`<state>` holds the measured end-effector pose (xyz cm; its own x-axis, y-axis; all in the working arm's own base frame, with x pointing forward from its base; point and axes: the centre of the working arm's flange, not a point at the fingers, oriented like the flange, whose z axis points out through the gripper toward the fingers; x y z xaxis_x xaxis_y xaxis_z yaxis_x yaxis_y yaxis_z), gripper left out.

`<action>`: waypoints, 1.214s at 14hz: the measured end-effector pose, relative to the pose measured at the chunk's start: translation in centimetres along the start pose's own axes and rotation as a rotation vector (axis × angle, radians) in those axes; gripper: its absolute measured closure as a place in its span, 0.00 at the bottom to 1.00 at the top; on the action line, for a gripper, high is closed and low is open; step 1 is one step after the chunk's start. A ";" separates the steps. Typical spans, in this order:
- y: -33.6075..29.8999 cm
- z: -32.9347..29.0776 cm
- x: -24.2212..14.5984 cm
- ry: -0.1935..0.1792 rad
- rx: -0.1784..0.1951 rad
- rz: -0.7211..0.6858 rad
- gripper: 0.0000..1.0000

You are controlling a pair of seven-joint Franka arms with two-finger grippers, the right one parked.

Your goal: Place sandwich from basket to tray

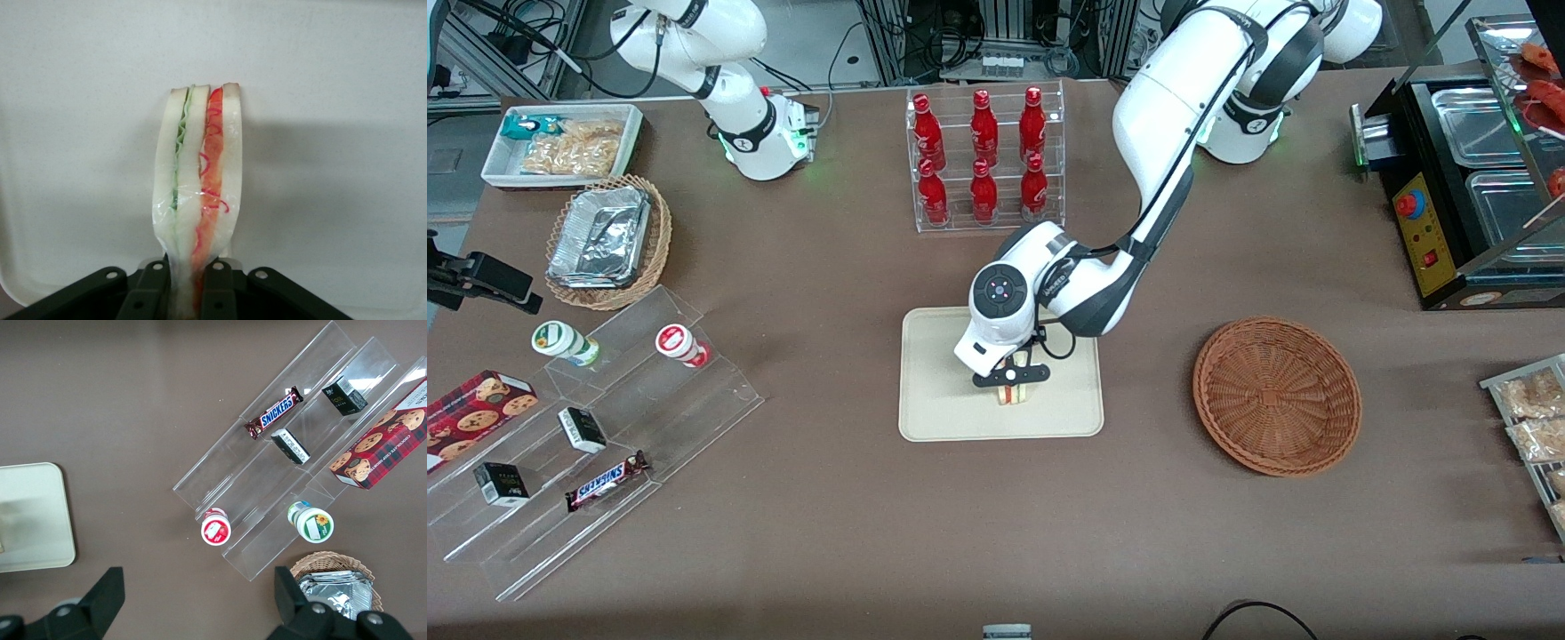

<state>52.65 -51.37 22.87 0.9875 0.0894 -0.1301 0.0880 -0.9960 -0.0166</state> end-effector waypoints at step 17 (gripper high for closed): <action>-16.3 -16.7 4.8 -0.025 0.120 -0.181 0.00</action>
<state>58.12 -34.82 39.12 0.9533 0.2686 -0.1385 0.2461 -0.9560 -0.1596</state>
